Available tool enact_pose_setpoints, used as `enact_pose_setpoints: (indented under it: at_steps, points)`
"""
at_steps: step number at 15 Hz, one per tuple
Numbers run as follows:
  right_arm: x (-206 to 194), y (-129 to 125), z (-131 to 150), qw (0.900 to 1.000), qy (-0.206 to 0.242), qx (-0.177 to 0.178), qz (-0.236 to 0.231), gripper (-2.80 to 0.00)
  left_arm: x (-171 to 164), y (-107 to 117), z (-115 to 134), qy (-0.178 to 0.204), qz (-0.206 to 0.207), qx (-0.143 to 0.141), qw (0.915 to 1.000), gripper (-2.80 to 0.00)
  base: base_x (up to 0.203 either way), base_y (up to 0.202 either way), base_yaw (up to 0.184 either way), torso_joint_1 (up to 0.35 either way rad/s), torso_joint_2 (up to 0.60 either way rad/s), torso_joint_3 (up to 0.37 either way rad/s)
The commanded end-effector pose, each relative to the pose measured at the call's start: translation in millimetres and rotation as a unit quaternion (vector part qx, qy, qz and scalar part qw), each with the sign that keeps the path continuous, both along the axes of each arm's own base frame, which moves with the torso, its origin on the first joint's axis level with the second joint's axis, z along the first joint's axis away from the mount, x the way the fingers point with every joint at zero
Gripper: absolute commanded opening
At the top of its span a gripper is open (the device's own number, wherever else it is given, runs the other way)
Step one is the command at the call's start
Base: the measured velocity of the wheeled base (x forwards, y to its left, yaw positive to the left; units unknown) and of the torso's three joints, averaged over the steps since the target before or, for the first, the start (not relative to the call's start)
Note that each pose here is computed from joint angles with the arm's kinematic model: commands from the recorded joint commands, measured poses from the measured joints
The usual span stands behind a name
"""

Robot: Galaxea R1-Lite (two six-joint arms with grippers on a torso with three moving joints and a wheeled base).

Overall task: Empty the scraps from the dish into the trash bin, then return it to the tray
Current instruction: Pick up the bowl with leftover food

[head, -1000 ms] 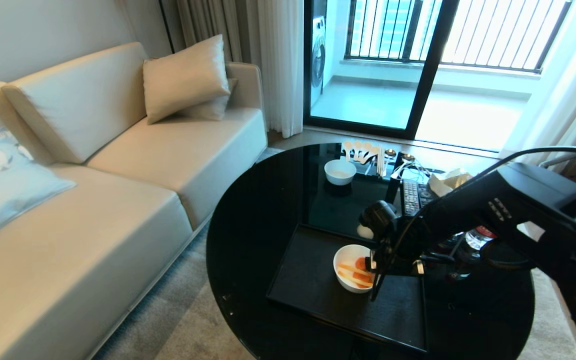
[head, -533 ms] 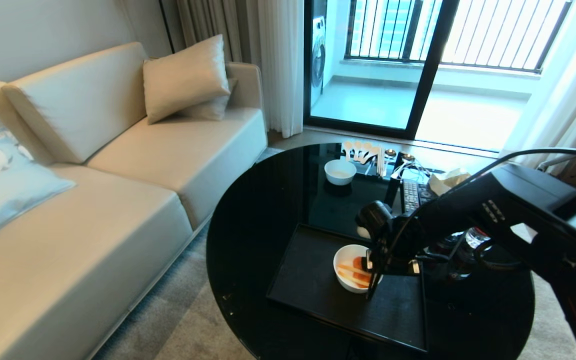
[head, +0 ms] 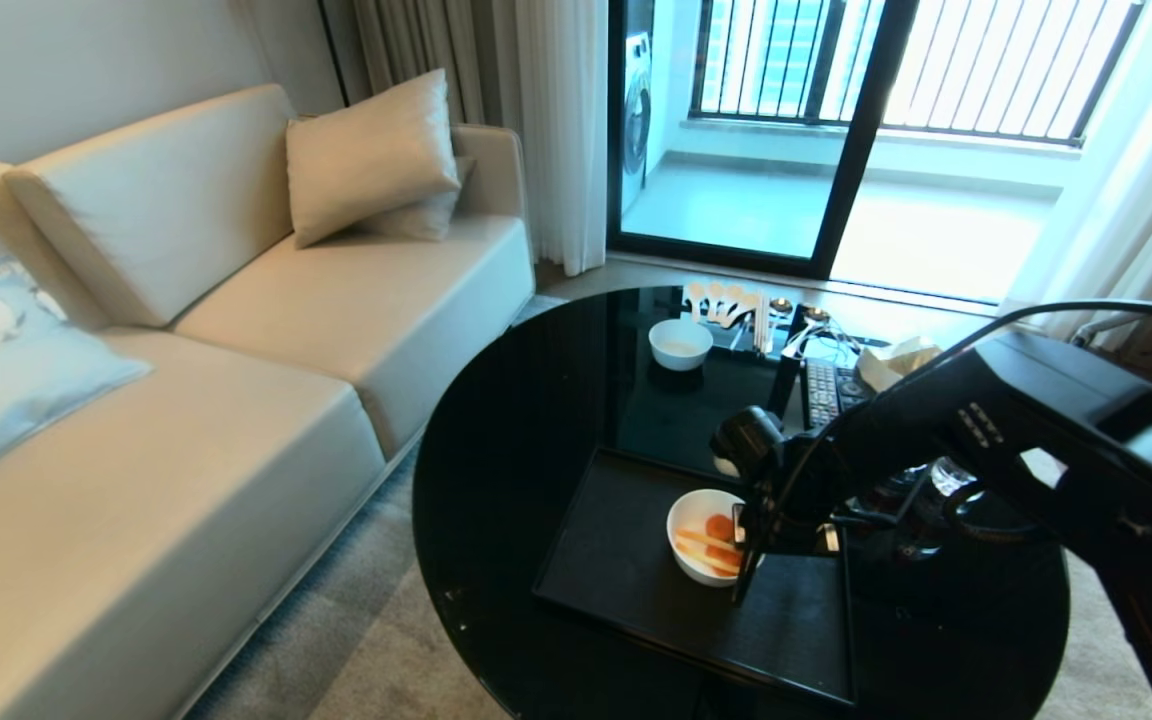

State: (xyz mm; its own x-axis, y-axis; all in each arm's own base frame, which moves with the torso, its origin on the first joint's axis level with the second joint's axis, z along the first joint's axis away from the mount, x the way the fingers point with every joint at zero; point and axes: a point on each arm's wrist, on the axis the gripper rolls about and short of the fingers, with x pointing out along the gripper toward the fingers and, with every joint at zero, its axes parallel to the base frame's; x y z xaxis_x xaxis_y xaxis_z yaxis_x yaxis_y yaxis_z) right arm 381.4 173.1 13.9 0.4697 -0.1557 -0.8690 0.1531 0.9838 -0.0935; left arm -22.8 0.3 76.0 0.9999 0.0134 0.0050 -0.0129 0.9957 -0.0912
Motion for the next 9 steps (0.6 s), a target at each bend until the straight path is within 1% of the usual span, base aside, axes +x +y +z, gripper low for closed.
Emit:
enact_pose_setpoints:
  at_steps: [1,6,9]
  points:
    - [0.2,0.7,-1.7,1.000,0.001,-0.001,-0.001,-2.80,0.0,0.0,0.1,-0.001,0.000,-0.001,1.0000,-2.80,0.000,0.000,0.000,0.000,0.00,0.000]
    - [-0.5,2.0,-3.2,1.000,0.002,0.001,-0.003,-2.80,0.0,0.0,0.1,-0.001,0.000,0.000,1.0000,-2.80,0.000,0.000,0.000,0.000,0.00,0.000]
    - [-2.8,8.8,-3.9,1.000,-0.001,0.007,-0.005,-2.80,0.0,0.0,0.1,-0.001,0.000,-0.001,1.0000,-2.80,0.000,0.000,0.000,0.000,0.00,0.000]
